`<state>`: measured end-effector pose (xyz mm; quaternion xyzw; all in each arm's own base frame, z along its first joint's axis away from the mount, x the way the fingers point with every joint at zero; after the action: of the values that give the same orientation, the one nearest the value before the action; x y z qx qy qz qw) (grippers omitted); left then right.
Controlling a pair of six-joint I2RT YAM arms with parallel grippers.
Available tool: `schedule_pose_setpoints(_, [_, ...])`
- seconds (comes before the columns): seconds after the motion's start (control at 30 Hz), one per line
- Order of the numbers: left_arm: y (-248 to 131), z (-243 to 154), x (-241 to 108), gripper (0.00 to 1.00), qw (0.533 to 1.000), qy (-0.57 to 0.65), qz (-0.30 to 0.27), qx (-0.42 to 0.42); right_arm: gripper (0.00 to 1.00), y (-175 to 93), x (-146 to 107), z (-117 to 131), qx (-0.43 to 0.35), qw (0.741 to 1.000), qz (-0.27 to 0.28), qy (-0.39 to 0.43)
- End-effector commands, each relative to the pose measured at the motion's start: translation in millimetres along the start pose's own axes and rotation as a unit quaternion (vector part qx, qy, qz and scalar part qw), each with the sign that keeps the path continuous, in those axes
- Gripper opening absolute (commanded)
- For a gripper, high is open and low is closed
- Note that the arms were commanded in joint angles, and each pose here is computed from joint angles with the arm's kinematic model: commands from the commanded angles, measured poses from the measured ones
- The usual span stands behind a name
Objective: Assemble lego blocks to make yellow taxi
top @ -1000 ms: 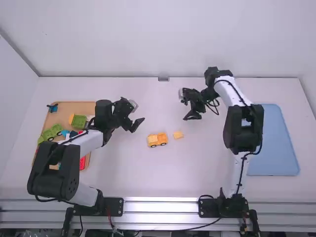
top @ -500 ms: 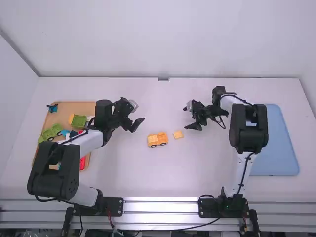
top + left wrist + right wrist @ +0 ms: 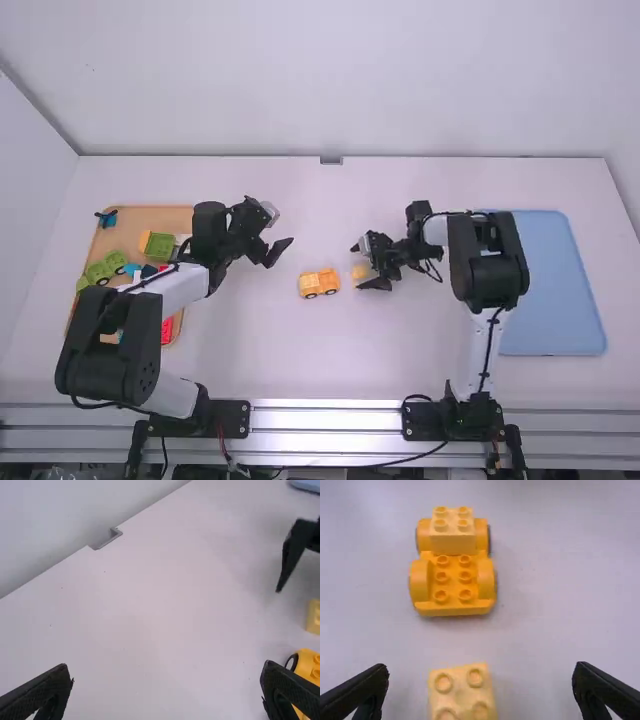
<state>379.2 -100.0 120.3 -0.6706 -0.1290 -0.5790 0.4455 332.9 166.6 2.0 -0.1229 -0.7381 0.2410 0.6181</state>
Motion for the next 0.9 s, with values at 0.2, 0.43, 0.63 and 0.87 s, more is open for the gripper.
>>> schedule_pose_setpoints(0.2, [1, -5, -2, 0.99, 0.999, -0.051, 0.0, -0.012, 0.86, 0, -18, 6, -0.025, 0.999, 0.005, 0.035])
schedule_pose_setpoints(0.43, [0, -10, -3, 0.99, 0.998, -0.048, -0.001, -0.033, 0.8, -8, -23, 5, -0.034, 0.998, 0.007, 0.045])
schedule_pose_setpoints(0.63, [-7, -47, -4, 0.99, 0.986, 0.063, -0.029, -0.152, 0.74, -7, -26, 7, -0.028, 0.998, 0.02, 0.048])
schedule_pose_setpoints(0.87, [-12, -62, -8, 0.99, 0.977, 0.064, -0.035, -0.199, 0.56, 0, -25, 10, -0.016, 0.998, 0.032, 0.043])
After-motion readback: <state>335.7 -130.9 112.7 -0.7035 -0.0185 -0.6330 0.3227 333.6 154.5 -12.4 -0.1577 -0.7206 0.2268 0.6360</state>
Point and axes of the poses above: each hand's point on the last joint's axis, 136 mm out from that joint toward the fingers, its own y axis out along the fingers, its own z axis along the line the jaws close on, x = y × z, the point moved 3 cm from there along -y, back along the fingers, and after that the axes turned 3 degrees about -y, right-handed, at the moved point
